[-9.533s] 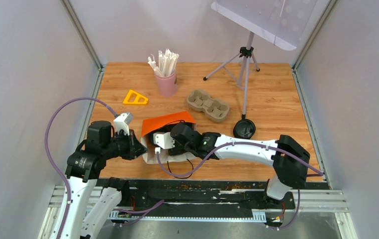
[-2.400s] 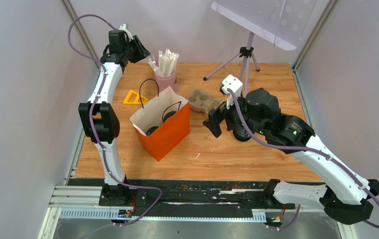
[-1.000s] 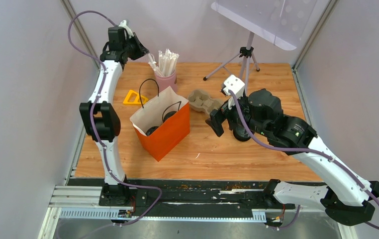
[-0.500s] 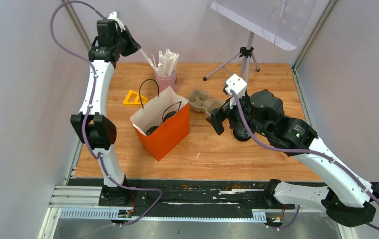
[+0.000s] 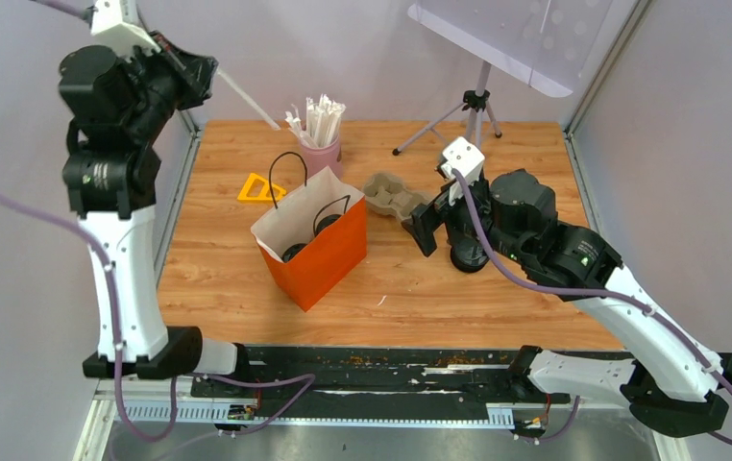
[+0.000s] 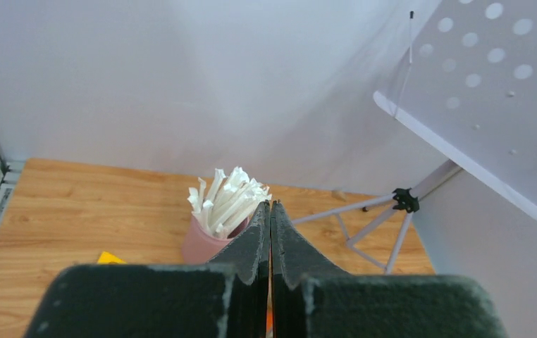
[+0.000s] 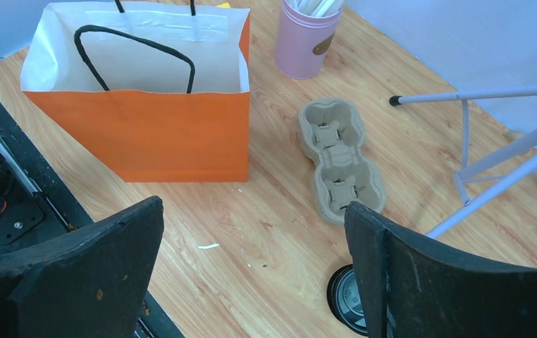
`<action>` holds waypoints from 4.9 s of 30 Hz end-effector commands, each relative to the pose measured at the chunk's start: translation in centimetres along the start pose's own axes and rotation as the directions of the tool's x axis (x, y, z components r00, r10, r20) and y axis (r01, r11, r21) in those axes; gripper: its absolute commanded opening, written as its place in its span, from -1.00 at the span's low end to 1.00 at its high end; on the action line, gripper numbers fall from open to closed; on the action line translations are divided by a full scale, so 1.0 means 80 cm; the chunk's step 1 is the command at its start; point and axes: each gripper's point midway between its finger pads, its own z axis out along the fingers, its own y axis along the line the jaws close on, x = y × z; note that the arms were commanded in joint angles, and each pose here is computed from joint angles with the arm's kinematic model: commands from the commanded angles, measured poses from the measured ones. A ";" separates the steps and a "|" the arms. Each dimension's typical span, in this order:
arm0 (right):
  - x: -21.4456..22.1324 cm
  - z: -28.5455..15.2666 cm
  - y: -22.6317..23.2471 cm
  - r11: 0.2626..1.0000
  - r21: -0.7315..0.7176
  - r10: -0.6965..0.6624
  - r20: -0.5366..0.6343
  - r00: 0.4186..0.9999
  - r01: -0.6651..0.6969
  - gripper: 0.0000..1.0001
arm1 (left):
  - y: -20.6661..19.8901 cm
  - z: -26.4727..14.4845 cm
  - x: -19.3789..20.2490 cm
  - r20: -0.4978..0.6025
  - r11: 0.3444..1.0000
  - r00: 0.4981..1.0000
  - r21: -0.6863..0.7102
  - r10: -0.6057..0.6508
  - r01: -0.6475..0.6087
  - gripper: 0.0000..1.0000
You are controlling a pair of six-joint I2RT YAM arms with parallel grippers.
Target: Pack the takeout coffee
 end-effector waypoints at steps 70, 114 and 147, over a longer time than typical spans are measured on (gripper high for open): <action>-0.010 -0.014 -0.027 0.994 0.103 -0.028 0.000 1.000 0.028 1.00 | -0.066 -0.227 0.049 -0.155 0.979 0.981 0.184 0.120 -0.091 -1.00; 0.007 -0.043 -0.051 0.978 0.190 -0.089 0.002 0.996 0.087 1.00 | -0.051 -0.058 0.201 -0.459 0.985 0.884 0.172 0.090 -0.011 0.11; 0.010 -0.023 -0.035 0.990 0.131 -0.049 -0.068 0.996 0.058 1.00 | 0.104 0.212 0.253 -0.352 1.000 0.936 -0.009 -0.007 0.004 0.29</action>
